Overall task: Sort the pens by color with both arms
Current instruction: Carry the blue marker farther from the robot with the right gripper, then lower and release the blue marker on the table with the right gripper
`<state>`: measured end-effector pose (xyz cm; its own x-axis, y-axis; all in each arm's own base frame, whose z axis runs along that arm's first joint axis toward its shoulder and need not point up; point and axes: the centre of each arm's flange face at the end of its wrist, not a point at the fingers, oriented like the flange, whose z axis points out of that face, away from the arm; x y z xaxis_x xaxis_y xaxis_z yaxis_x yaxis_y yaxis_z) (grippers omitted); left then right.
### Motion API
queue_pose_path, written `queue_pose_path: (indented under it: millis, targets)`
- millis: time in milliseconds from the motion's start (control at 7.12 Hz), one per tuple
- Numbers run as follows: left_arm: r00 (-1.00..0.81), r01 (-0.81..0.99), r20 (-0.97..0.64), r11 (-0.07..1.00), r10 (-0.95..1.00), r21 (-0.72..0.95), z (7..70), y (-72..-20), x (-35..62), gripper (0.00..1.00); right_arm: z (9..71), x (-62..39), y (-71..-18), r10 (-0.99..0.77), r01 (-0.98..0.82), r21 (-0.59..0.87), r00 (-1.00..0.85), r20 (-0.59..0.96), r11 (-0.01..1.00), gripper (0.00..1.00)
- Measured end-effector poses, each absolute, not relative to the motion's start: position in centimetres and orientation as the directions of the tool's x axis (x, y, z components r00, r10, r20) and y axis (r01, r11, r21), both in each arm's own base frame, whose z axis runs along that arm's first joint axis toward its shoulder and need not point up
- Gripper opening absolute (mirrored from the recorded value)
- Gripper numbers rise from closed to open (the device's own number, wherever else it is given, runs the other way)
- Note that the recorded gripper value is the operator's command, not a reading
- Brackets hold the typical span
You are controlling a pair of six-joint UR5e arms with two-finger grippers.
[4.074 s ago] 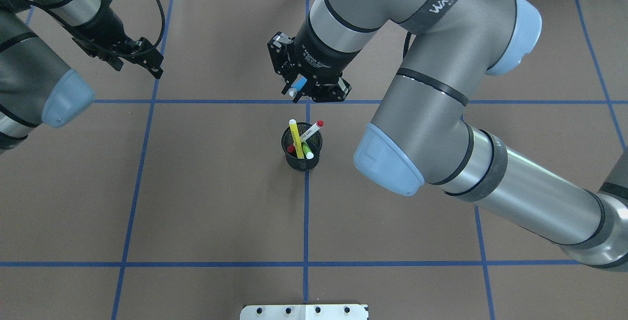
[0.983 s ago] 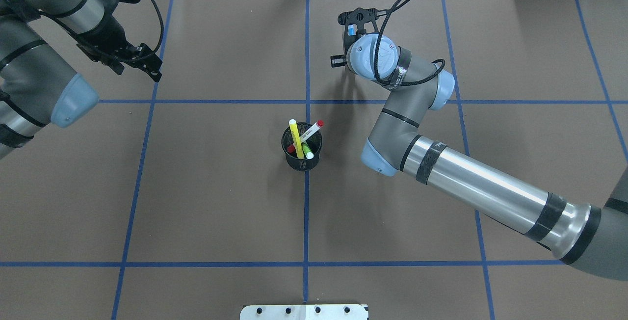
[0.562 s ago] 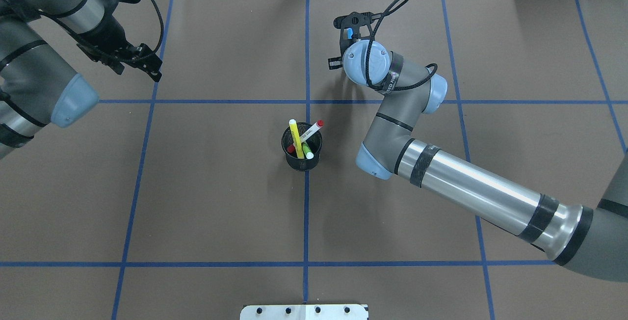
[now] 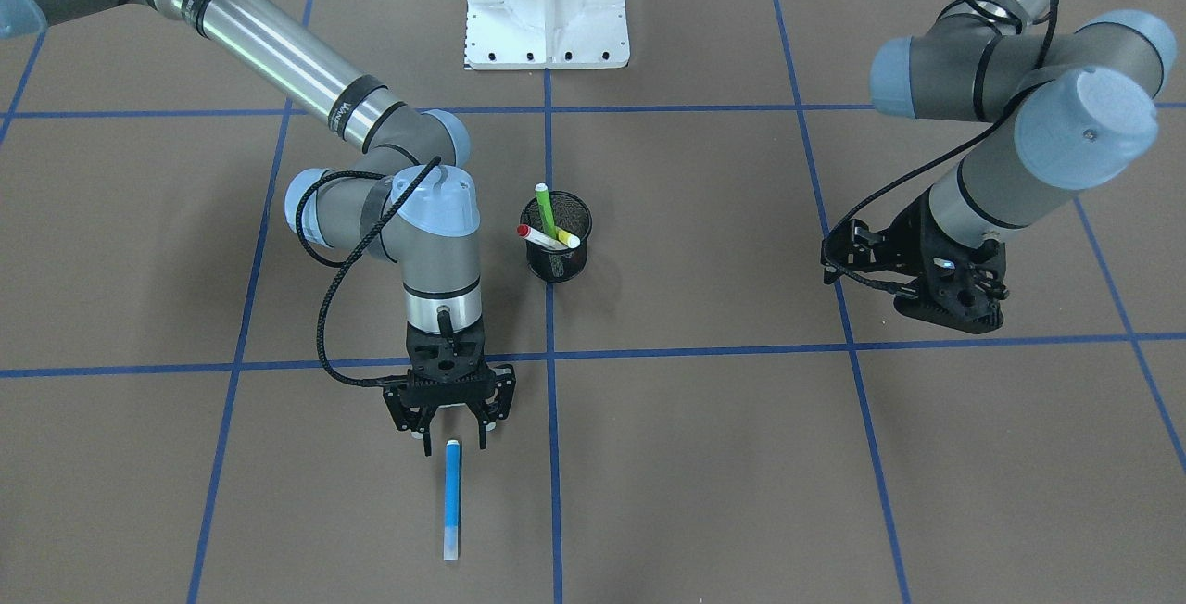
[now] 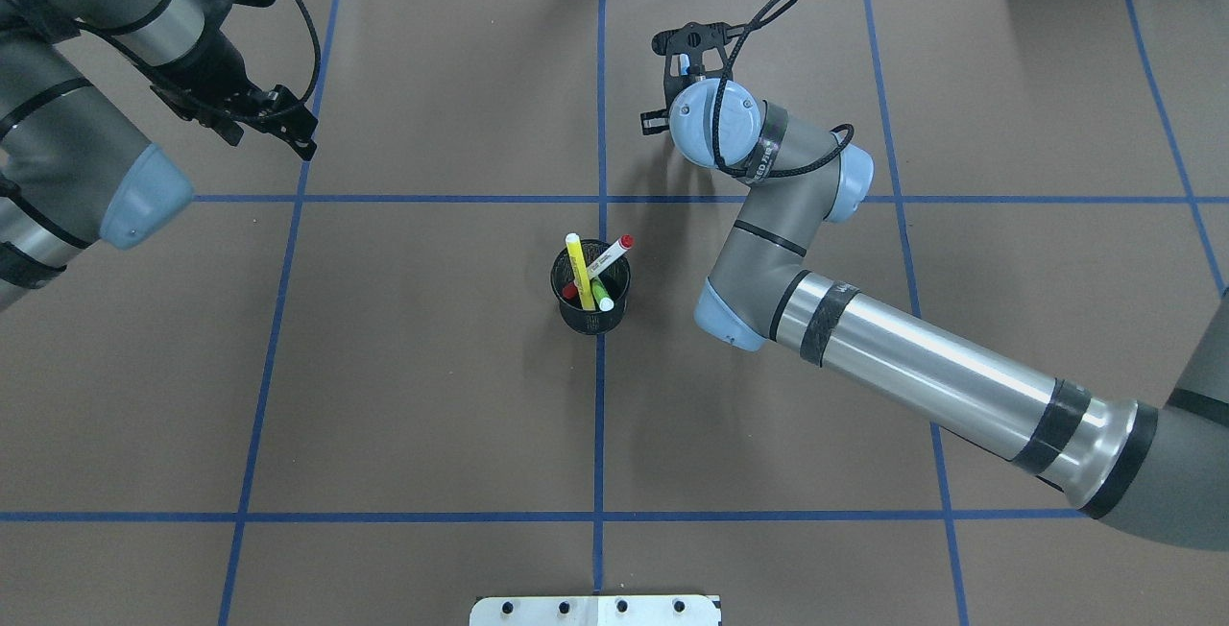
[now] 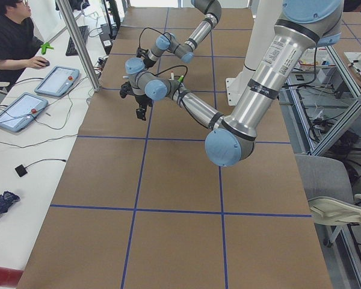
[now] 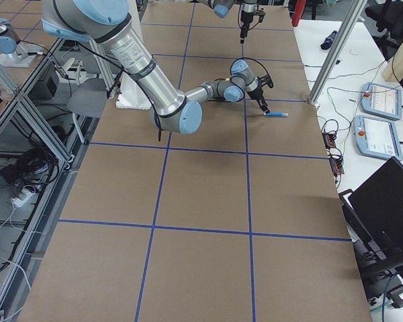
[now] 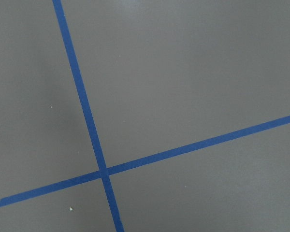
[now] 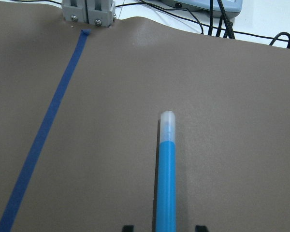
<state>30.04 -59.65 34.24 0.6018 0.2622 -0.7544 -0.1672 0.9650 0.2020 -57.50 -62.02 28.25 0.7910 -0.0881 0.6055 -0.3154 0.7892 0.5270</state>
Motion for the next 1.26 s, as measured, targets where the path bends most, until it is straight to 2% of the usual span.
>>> queue_pose_path:
  millis: [281, 702, 1264]
  targets:
    - [0.599, -0.161, -0.757, 0.965, 0.261, 0.204, 33.6, -59.8, 30.1, 1.0, 25.7, -56.5, -62.7, -0.101, -0.327, 0.512, 0.759, 0.643, 0.794, 0.99]
    - [0.579, -0.147, -0.769, 0.963, 0.27, 0.227, 30.2, -60.1, 30.5, 1.0, 23.0, -48.0, -67.2, -0.124, -0.284, 0.395, 0.656, 0.745, 0.874, 1.0]
    - [0.489, -0.184, -0.777, 0.918, 0.396, 0.352, 18.1, -58.5, 35.6, 1.0, 23.3, -34.2, -72.4, -0.018, -0.18, 0.139, 0.551, 0.834, 0.974, 1.0]
